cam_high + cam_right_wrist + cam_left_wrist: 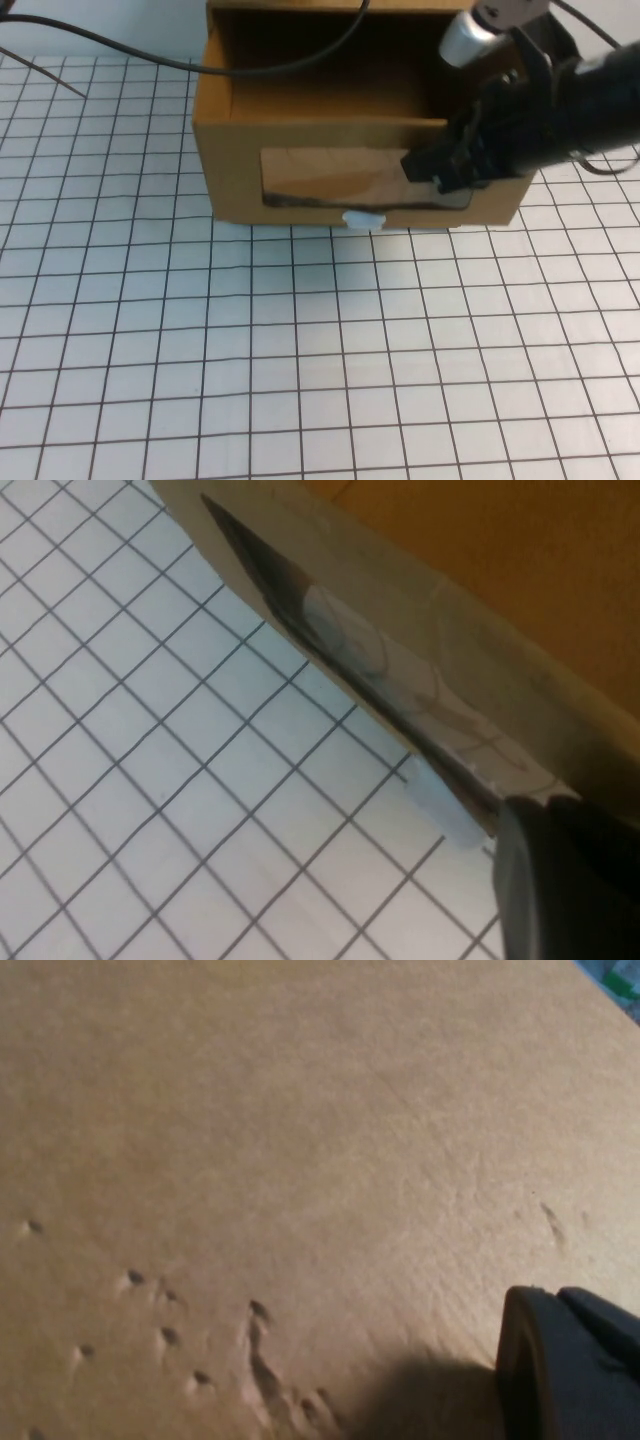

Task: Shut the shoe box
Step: Close the shoe box with your right arm

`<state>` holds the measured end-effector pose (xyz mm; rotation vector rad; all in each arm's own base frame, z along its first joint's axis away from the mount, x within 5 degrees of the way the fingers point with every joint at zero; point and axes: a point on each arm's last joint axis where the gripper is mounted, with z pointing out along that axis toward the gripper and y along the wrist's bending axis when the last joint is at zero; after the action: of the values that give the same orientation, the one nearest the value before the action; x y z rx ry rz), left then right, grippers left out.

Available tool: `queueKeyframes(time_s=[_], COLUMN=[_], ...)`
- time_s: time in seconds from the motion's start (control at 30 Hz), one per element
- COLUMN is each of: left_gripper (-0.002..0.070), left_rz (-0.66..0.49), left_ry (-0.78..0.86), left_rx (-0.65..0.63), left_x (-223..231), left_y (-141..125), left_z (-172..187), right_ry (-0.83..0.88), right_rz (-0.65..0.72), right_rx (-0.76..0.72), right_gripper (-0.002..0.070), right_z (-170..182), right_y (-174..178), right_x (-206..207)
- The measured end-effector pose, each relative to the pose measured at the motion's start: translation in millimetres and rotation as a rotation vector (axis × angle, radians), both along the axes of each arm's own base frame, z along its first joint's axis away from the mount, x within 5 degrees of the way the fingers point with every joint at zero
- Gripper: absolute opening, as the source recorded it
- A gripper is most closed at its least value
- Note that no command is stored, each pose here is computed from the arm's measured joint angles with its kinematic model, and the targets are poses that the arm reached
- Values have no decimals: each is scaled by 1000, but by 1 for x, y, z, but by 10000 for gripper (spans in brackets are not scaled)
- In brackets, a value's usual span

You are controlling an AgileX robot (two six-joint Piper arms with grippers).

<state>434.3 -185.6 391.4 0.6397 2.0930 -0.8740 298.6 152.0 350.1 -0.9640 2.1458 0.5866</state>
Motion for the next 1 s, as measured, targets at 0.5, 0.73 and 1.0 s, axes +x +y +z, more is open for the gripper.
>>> queueKeyframes(time_s=[0.5,0.73,1.0], left_gripper=[-6,-5,-5], left_rz=[-16,-20,-22], left_ry=[9,8,9], left_rx=[8,8,9], left_x=[-2,-2,-2], left_y=[0,0,0], left_z=[-1,0,0], right_ry=[-82,-101,-88], right_rz=[-50,-56,-77], right_rx=[35,46,59], right_gripper=[-14,-14,-14], right_z=[7,6,7], right_y=[11,11,10], right_x=[84,106,108])
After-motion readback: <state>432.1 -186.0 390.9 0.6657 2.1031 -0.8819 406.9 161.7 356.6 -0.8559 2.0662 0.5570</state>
